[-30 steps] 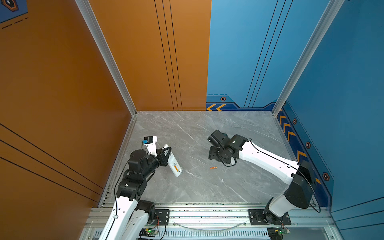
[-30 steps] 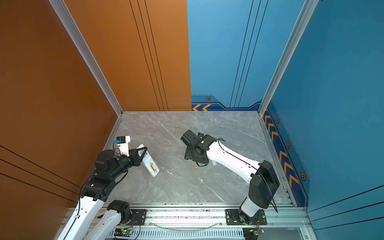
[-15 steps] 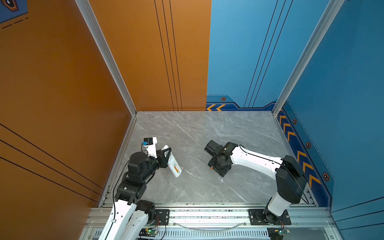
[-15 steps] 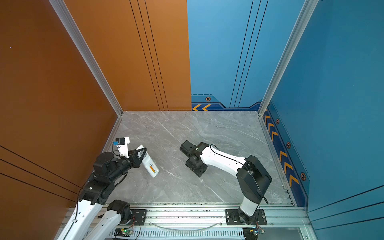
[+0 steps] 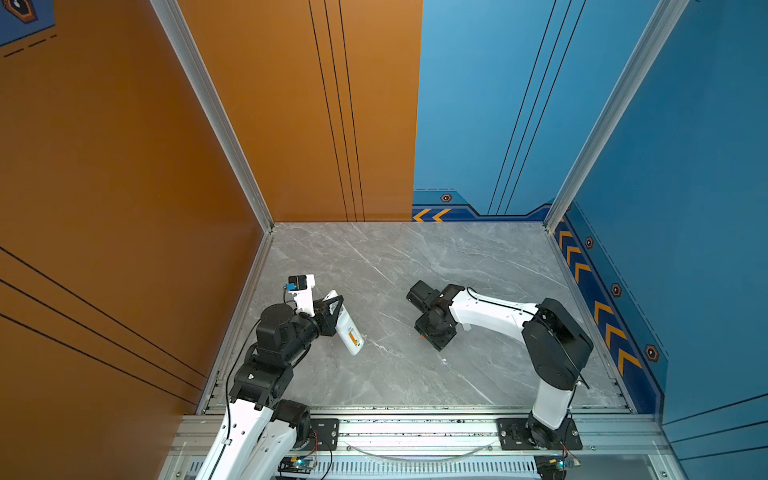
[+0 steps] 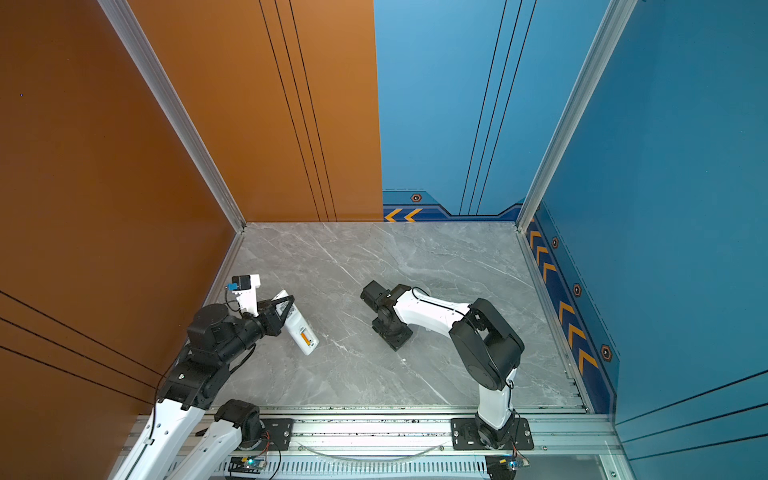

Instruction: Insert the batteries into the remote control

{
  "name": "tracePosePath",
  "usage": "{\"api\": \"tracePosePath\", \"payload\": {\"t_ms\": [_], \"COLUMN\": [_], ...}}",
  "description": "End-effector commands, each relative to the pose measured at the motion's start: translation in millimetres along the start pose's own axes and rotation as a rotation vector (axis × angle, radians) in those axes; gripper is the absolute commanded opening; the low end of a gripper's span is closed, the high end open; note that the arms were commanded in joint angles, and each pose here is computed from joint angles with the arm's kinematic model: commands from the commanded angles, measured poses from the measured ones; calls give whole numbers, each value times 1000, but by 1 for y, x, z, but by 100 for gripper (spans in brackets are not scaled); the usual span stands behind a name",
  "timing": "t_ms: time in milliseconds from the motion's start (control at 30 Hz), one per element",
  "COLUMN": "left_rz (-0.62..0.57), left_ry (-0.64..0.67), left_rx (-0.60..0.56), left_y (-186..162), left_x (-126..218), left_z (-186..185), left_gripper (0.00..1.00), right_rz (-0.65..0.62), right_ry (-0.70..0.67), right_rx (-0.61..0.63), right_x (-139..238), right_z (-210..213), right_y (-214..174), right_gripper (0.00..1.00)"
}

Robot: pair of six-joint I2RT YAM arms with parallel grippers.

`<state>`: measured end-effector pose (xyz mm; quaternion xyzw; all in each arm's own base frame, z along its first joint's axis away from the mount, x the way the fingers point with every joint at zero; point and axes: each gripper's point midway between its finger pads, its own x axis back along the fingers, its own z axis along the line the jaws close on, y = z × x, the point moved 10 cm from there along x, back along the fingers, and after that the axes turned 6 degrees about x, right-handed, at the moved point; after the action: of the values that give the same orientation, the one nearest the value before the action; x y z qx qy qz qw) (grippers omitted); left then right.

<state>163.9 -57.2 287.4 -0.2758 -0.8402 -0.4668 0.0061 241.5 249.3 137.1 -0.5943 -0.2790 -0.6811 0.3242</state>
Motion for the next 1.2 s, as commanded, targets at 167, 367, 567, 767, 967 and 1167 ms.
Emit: {"api": "tracePosePath", "payload": {"t_ms": [167, 367, 567, 767, 967, 1167], "left_rz": [-37, -38, -39, -41, -39, -37], "left_ry": [-21, -20, -22, -21, -19, -17], "left_rx": [-19, -19, -19, -17, -14, -13], "left_y": [6, 5, 6, 5, 5, 5], "left_x": [4, 5, 5, 5, 5, 4], "left_z": [-6, -6, -6, -5, -5, -4], "left_gripper": [0, 0, 0, 0, 0, 0], "right_rz": [-10, 2, 11, 19, 32, 52], "right_ry": [25, 23, 12, 6, -24, -67], "right_rx": [-31, -26, -21, -2, 14, 52], "right_x": [1, -3, -10, -16, -25, -30], "right_z": [4, 8, 9, 14, 9, 2], "right_y": [11, 8, 5, 6, 7, 5], "right_gripper": [52, 51, 50, 47, 39, 31]}}
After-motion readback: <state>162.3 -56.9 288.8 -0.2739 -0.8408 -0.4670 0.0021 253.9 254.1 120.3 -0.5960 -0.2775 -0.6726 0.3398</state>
